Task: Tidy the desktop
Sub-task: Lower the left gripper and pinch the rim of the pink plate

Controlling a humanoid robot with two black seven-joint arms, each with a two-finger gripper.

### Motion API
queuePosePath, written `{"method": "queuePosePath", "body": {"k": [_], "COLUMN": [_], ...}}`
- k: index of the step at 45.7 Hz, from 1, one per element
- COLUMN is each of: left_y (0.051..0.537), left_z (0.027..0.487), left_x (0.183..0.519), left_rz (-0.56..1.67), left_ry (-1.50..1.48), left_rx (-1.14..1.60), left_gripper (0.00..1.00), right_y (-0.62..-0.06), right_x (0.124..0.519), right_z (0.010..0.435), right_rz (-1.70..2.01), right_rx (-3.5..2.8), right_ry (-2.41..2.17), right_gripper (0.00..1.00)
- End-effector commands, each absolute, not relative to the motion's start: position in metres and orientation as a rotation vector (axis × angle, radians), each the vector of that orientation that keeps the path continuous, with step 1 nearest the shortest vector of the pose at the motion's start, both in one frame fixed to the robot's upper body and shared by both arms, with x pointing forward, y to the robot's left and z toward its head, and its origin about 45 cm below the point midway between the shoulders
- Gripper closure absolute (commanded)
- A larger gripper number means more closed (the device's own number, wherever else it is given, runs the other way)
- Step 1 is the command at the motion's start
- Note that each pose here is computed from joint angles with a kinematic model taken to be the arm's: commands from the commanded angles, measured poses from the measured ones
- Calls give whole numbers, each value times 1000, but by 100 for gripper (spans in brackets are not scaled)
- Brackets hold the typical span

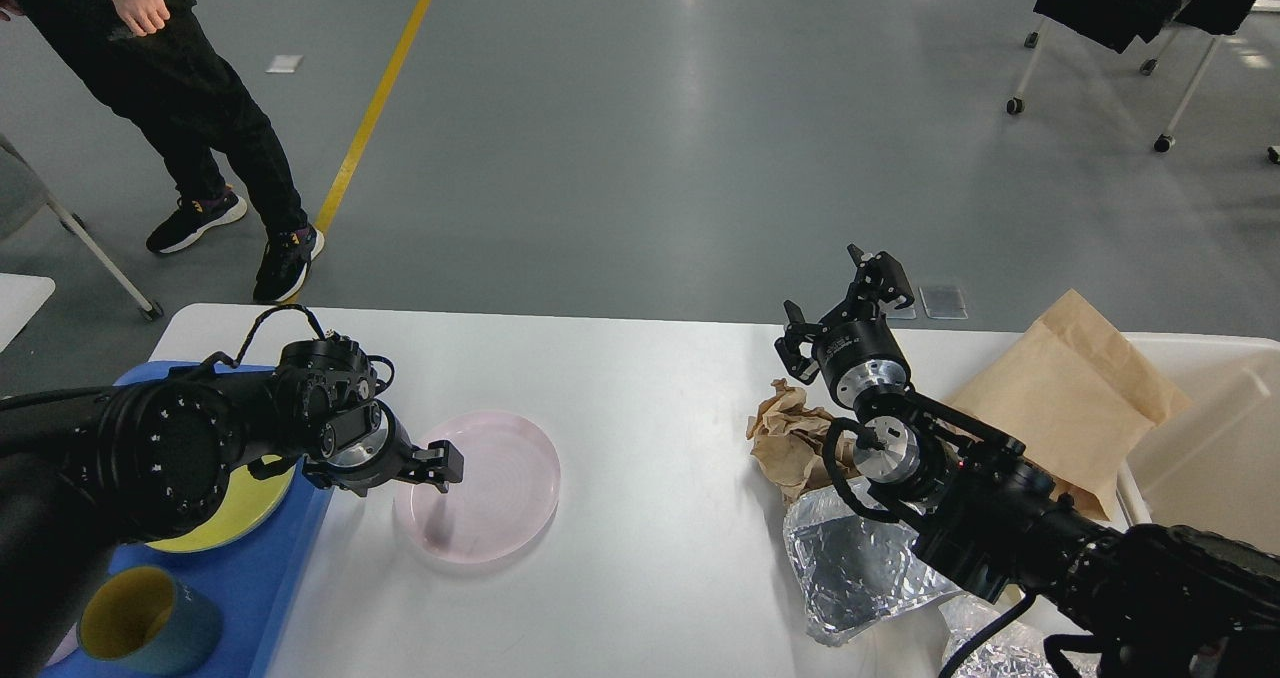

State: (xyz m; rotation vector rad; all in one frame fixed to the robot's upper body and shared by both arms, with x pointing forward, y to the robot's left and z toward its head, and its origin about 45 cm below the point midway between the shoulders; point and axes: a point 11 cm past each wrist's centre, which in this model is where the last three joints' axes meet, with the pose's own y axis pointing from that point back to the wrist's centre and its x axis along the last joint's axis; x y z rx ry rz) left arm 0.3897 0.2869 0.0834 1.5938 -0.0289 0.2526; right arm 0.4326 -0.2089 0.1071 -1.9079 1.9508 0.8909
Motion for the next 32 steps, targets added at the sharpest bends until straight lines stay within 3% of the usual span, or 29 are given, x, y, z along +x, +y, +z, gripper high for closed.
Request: {"method": "queuePosePath", "body": {"k": [1,19,29,32], "left_y": [287,284,283,282], "left_z": [81,79,78,78], "left_x": [388,383,371,369], "left_rz": [253,227,138,125], "left_ry": [-25,4,87,100], "left_rx": [1590,1579,1576,1571], "left_gripper": [10,33,67,73], "right_y": [-209,-209,-209,-209], "right_x": [433,433,433,433], "right_z": [107,107,107,107], "right_rz": [891,891,891,891], "right_rx": [-1908,-1908,-1908,-1908], "right_ry": [1951,1951,1951,1951], "right_gripper": [0,0,0,0]}}
